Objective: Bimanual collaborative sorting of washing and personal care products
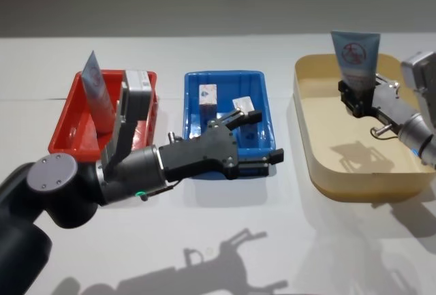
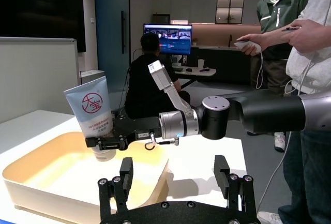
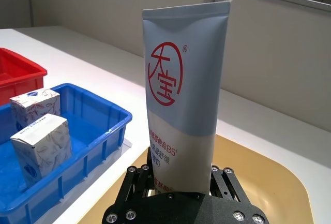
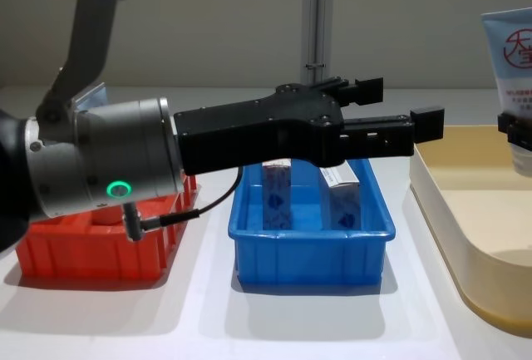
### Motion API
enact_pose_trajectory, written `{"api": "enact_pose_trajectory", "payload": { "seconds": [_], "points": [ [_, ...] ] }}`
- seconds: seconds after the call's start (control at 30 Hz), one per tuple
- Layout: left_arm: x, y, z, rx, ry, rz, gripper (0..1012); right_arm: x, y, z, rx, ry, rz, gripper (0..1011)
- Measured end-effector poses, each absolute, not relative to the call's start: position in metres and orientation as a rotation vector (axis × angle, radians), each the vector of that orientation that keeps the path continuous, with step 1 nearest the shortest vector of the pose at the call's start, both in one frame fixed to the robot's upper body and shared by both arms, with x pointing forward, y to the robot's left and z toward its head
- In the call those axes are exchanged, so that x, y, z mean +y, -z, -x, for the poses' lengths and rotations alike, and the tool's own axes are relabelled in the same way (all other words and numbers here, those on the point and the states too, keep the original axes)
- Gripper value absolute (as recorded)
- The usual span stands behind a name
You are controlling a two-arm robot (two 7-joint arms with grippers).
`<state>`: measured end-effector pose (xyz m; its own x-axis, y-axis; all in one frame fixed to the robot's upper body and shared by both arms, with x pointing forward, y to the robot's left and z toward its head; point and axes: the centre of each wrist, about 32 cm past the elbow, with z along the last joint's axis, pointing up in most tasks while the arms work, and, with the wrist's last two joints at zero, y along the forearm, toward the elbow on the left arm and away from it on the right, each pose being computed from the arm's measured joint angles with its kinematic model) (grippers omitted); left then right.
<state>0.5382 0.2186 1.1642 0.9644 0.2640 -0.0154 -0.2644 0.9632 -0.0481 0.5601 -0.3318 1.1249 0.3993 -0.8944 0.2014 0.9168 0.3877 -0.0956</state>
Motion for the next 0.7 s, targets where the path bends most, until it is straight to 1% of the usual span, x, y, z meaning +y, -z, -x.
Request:
{"api": "enact_pose_trajectory", "payload": {
  "seconds": [0.37, 0.7],
  "points": [
    [0.219, -1.164, -0.538, 0.009, -0.267, 0.05, 1001, -0.323, -1.12, -0.576, -0.112, 1.179, 0.23, 474],
    [0.219, -1.164, -0.538, 0.009, -0.268, 0.05, 1001, -0.317, -1.115, -0.582, -0.064, 1.219, 0.258, 475]
  ]
}}
